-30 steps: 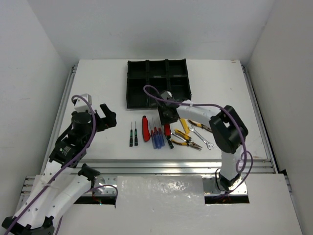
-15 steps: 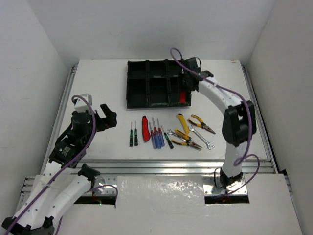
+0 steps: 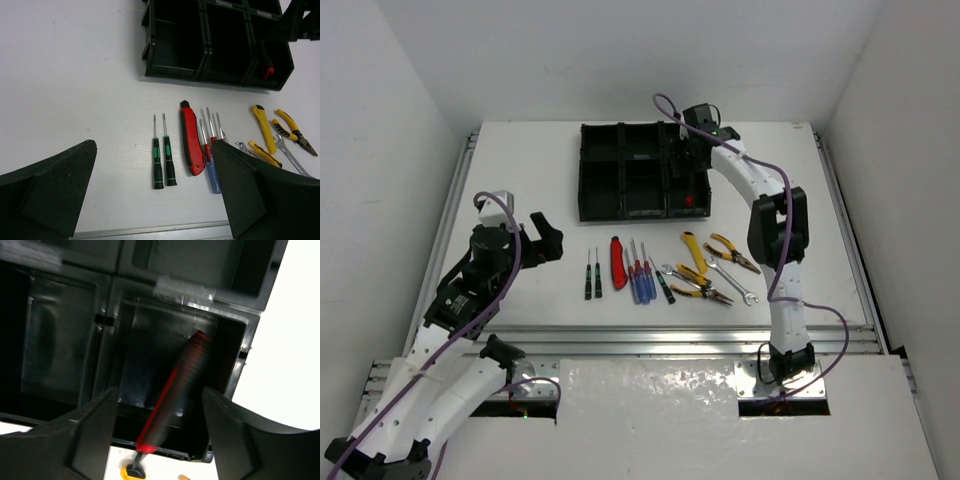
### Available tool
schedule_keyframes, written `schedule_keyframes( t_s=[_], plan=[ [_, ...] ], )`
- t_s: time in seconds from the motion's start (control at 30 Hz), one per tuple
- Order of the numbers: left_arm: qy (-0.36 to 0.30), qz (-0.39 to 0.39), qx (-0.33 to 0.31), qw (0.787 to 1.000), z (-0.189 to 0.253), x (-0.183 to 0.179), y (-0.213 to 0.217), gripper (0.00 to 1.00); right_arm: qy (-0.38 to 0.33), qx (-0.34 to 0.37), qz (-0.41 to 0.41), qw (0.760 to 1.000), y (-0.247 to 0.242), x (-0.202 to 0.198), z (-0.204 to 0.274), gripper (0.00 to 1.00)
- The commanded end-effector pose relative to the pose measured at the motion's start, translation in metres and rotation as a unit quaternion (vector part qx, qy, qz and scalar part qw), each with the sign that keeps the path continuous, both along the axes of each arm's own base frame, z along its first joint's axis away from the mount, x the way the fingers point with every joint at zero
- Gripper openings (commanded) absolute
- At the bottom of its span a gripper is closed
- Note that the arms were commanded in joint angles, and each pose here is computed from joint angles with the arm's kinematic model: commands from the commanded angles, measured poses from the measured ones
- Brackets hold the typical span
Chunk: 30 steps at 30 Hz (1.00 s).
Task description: Sort the tools into containers
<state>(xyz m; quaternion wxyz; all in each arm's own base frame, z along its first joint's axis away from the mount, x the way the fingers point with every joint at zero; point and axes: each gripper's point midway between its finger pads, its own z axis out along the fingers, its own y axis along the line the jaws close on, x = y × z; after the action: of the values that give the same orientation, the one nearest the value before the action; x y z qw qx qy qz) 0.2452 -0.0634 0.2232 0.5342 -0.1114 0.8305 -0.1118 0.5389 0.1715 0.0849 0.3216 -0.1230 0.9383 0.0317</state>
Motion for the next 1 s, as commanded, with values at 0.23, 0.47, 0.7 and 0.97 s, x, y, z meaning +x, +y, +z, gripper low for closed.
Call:
schedule_keyframes(
  t_s=[0.23, 0.47, 0.7, 0.97],
  plan=[
    [-0.018, -0.011, -0.004, 1.000, 0.007, 0.006, -0.004, 1.00, -0.033, 0.020, 0.054, 0.998, 0.012, -0.011, 0.047, 0.72],
    [-0.021, 0.010, 0.000, 1.000, 0.010, 0.005, 0.004, 1.00, -0.032, 0.034, 0.067, 0.997, 0.079, -0.129, 0.061, 0.74],
    [-0.046, 0.069, -0.005, 0.997, 0.024, -0.002, 0.026, 1.00, -0.032, 0.084, 0.070, 0.993, 0.146, -0.219, 0.033, 0.66],
    [-0.072, 0.096, -0.018, 0.993, 0.035, -0.011, 0.038, 1.00, -0.019, 0.026, 0.071, 0.997, 0.197, -0.217, -0.004, 0.62]
  ],
)
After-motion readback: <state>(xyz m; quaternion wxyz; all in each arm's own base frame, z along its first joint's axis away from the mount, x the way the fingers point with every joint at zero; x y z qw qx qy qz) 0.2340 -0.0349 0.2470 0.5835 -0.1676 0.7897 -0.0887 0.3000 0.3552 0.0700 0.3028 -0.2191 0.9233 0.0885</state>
